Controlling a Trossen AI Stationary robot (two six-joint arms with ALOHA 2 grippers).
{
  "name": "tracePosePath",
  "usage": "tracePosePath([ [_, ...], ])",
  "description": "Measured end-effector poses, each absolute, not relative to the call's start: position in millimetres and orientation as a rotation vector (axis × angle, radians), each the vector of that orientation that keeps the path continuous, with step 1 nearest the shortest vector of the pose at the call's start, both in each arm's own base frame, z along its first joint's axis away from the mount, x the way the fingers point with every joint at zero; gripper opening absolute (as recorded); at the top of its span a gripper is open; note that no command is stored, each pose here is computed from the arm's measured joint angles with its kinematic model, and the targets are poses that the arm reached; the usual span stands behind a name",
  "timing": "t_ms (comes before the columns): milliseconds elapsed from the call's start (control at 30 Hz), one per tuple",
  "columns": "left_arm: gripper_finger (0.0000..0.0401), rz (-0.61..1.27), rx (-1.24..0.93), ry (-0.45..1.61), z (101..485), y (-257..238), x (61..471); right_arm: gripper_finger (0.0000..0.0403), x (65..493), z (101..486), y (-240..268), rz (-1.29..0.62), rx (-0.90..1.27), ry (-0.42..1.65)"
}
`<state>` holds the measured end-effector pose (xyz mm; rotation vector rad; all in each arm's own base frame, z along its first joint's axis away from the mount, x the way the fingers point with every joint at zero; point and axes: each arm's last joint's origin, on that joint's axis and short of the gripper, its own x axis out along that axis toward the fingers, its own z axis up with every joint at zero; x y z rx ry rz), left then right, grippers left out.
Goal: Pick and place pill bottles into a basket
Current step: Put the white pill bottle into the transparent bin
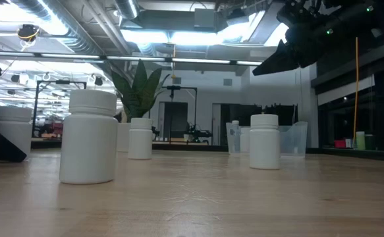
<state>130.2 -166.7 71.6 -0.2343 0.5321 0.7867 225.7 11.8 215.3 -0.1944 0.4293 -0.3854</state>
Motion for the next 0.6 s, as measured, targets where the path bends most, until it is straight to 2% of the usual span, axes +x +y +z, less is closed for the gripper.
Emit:
tracePosePath([
  [200, 0.0175, 0.757, -0.249, 0.544, 82, -168, 131, 0.0007, 226, 215, 12, -0.385, -0.196, 0.43],
  [600, 0.0175, 0.612, -0.178, 0.555, 126, -165, 143, 0.0007, 226, 215, 12, -0.392, -0.166, 0.423],
])
